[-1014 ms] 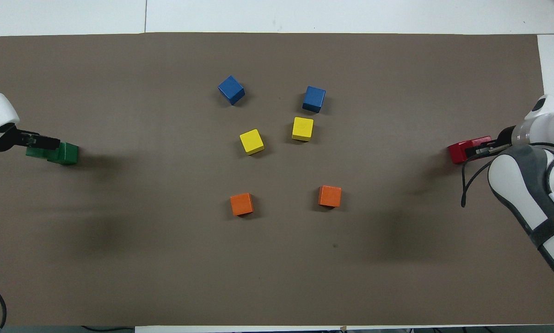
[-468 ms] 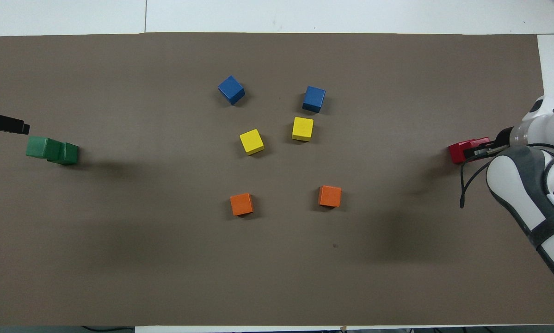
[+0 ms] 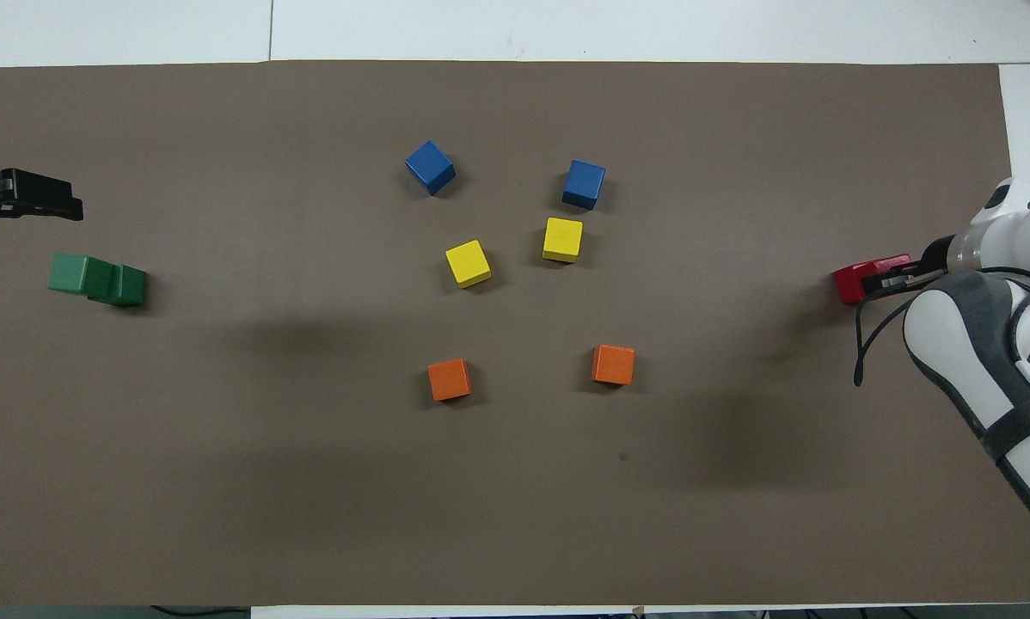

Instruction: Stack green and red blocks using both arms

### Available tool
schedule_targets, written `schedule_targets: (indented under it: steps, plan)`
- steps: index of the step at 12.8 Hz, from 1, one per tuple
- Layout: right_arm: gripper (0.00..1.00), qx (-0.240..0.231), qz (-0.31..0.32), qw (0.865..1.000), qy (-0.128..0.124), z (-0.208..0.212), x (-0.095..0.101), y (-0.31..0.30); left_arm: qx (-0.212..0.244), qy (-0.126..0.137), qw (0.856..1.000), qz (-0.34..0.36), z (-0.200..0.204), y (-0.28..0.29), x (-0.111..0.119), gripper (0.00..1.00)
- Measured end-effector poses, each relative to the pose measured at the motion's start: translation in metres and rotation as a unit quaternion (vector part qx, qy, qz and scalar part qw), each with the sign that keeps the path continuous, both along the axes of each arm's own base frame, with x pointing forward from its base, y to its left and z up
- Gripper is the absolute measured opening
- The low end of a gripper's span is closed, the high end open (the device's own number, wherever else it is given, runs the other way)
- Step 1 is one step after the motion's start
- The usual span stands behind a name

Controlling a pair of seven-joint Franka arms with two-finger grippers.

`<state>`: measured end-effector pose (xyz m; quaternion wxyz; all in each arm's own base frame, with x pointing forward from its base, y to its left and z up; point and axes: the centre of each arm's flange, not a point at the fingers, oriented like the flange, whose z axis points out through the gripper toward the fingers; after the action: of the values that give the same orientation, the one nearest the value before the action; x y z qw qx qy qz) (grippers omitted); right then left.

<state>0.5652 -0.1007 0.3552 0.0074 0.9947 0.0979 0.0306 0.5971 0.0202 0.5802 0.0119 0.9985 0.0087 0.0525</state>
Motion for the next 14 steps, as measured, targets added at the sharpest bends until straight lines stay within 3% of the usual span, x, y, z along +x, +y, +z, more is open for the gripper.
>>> schedule_targets:
  steps: [3, 9, 10, 13, 14]
  plan:
    - [0.55, -0.001, 0.000, 1.000, -0.004, -0.001, 0.000, 0.000, 0.000, 0.007, 1.000, 0.004, 0.013, -0.007, -0.011, 1.00]
    - [0.55, -0.001, 0.001, 1.000, -0.007, -0.002, -0.001, 0.001, 0.000, 0.009, 1.000, -0.002, 0.013, -0.020, -0.012, 1.00]
    - [0.59, -0.001, 0.001, 1.000, -0.007, -0.002, -0.002, 0.001, -0.001, 0.012, 1.000, -0.003, 0.013, -0.022, -0.013, 1.00]
    - [0.95, -0.001, 0.001, 1.000, -0.006, -0.002, -0.002, 0.002, 0.000, 0.048, 0.999, -0.006, 0.011, -0.026, -0.023, 1.00]
    - [1.00, -0.001, 0.001, 1.000, -0.006, -0.002, -0.002, 0.002, 0.000, 0.062, 0.998, -0.006, 0.014, -0.026, -0.028, 1.00]
